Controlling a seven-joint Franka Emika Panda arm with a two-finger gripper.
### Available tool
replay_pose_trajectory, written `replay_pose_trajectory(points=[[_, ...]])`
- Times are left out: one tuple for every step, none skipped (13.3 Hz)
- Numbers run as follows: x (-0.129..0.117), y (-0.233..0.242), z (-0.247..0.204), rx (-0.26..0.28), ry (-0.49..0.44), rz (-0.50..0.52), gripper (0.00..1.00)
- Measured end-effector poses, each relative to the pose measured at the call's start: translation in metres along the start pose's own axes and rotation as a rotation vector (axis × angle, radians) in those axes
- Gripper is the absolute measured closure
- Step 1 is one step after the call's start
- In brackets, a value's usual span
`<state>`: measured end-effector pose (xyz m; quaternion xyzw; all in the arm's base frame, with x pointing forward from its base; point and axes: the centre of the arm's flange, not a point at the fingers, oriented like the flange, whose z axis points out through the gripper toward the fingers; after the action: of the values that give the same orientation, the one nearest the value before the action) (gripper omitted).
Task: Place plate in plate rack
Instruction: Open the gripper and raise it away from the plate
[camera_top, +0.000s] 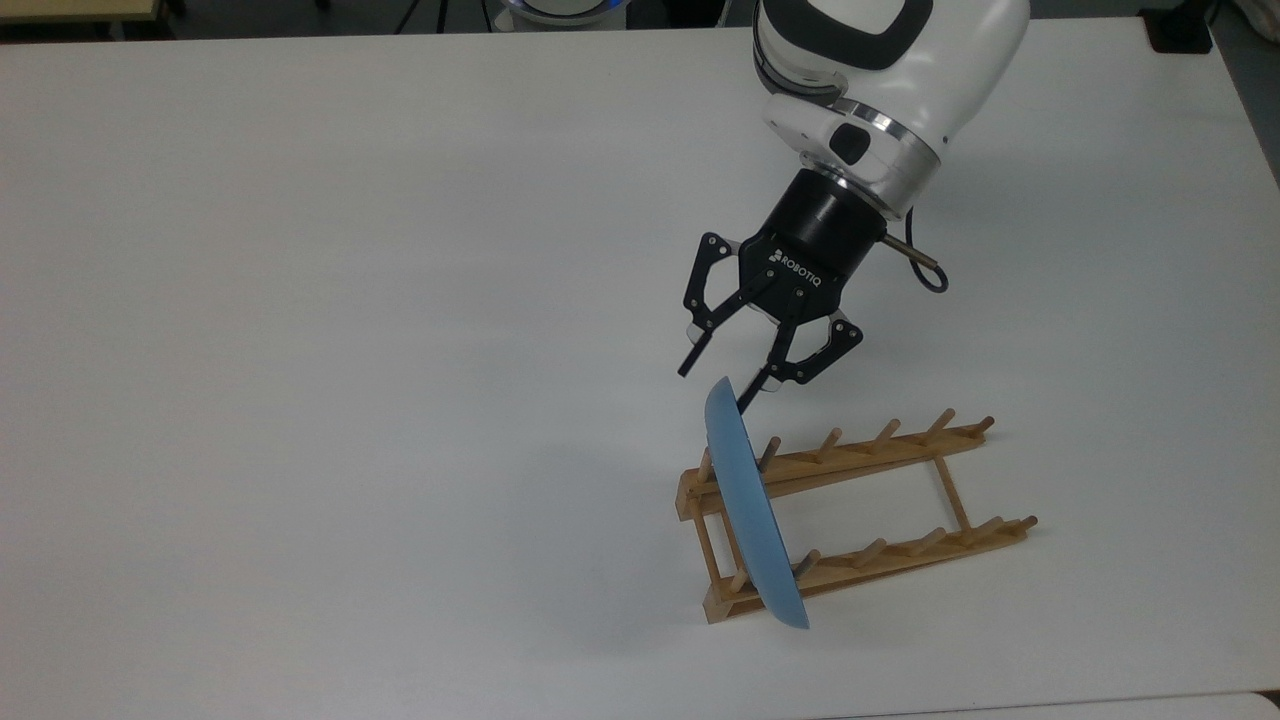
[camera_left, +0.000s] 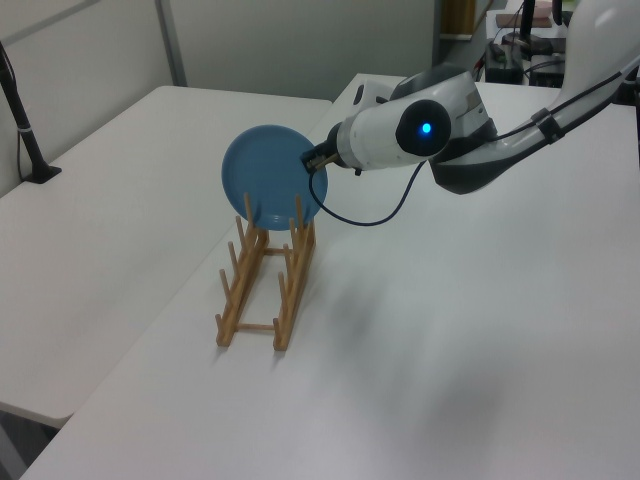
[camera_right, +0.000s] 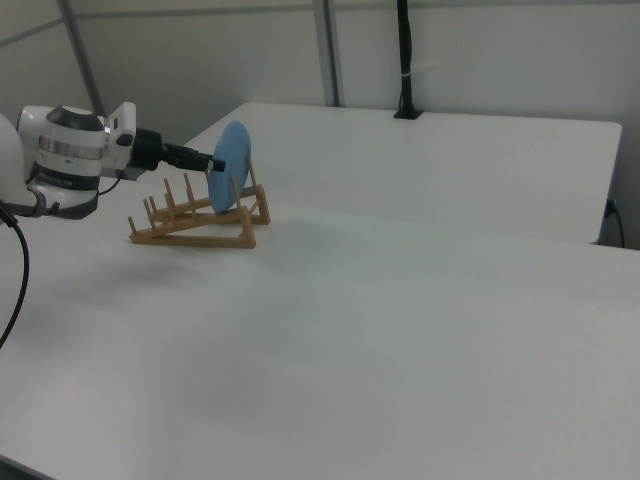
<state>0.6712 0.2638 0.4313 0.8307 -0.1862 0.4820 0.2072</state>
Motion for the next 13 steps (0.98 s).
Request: replay_pose_trajectory(points=[[0.006, 0.001, -0.003, 0.003, 0.000, 0.013, 0.32], [0.014, 0.003, -0.007, 0.007, -0.002, 0.033, 0.16], [0.024, 0.006, -0.014, 0.015, -0.026, 0.077, 0.12], [0.039, 0.012, -0.025, 0.026, -0.066, 0.133, 0.08], [0.058, 0.020, -0.040, 0.048, -0.123, 0.179, 0.00], [0.076, 0.030, -0.056, 0.076, -0.187, 0.219, 0.00], [0.098, 0.045, -0.075, 0.103, -0.271, 0.266, 0.00], [0.114, 0.061, -0.089, 0.109, -0.351, 0.302, 0.00], [0.123, 0.074, -0.099, 0.112, -0.423, 0.322, 0.00], [0.134, 0.093, -0.110, 0.117, -0.517, 0.333, 0.00], [0.139, 0.107, -0.116, 0.117, -0.588, 0.336, 0.00], [0.144, 0.127, -0.122, 0.117, -0.687, 0.334, 0.00], [0.147, 0.147, -0.125, 0.116, -0.767, 0.340, 0.00]])
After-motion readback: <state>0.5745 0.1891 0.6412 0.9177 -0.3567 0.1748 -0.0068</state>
